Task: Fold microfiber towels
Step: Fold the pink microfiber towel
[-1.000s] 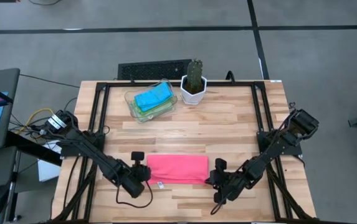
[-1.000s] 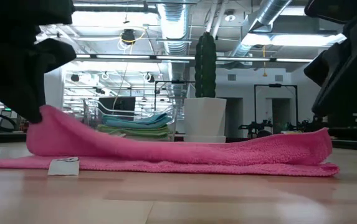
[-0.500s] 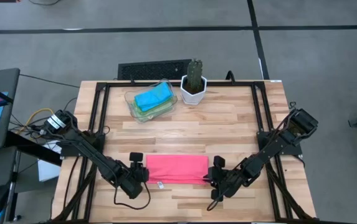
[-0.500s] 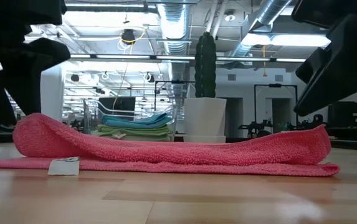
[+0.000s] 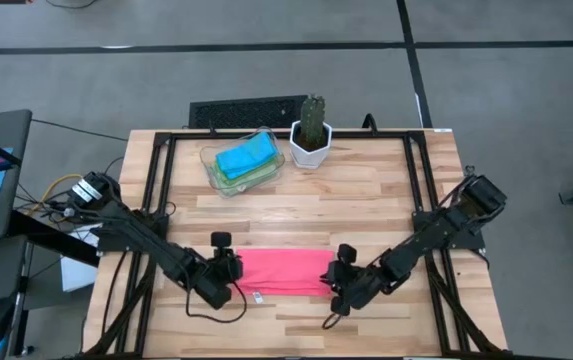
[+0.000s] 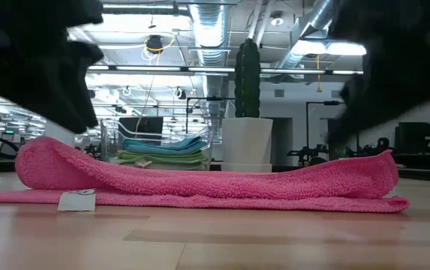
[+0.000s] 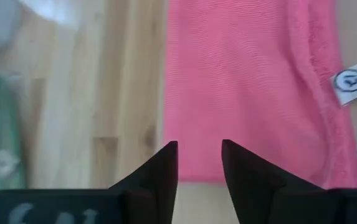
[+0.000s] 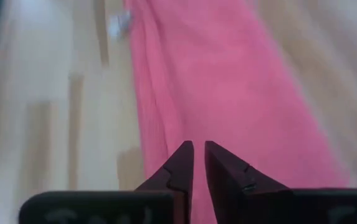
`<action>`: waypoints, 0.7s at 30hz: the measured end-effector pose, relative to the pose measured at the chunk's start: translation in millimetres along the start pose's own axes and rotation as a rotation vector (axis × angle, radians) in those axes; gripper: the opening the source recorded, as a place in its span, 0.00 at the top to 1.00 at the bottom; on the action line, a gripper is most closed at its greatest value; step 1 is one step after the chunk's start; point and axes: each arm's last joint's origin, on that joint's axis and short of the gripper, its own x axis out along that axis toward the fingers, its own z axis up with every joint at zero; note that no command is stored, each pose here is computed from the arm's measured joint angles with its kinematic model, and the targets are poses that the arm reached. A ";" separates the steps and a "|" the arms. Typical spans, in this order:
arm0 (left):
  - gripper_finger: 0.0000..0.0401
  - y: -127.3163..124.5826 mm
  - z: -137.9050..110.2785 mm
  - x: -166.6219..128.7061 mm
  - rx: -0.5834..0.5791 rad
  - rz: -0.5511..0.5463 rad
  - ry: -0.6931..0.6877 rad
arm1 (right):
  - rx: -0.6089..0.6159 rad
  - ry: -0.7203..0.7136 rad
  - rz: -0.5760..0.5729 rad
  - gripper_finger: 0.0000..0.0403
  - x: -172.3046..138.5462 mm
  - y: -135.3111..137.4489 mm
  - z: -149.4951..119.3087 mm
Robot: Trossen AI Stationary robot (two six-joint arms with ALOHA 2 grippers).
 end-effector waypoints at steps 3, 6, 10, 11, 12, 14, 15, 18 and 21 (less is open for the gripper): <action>0.75 1.4 -8.0 11.0 -0.022 -0.014 -0.011 | 0.001 0.058 0.055 0.84 11.0 2.2 -7.6; 0.78 2.2 -10.1 13.3 -0.029 -0.013 -0.013 | 0.011 0.063 0.120 0.84 13.8 9.7 -10.9; 0.81 3.0 -12.7 16.3 -0.021 -0.012 -0.014 | 0.026 0.071 0.143 0.84 9.0 17.0 -16.3; 0.81 3.8 -12.8 17.6 -0.022 -0.011 -0.018 | 0.027 0.072 0.146 0.84 8.2 18.2 -17.3; 0.81 5.0 -14.0 19.9 -0.022 -0.009 -0.019 | 0.027 0.073 0.150 0.84 7.4 19.3 -18.1; 0.81 7.5 -18.1 25.3 -0.033 -0.004 -0.020 | 0.034 0.077 0.155 0.84 5.7 21.5 -20.2; 0.81 8.3 -19.6 28.0 -0.047 -0.005 -0.030 | 0.035 0.081 0.154 0.84 5.8 22.1 -21.5; 0.81 10.3 -27.2 35.9 -0.078 -0.021 -0.042 | 0.036 0.100 0.143 0.84 10.9 24.2 -29.3; 0.81 11.3 -34.2 39.5 -0.091 -0.025 -0.033 | 0.050 0.116 0.148 0.84 16.1 28.5 -36.2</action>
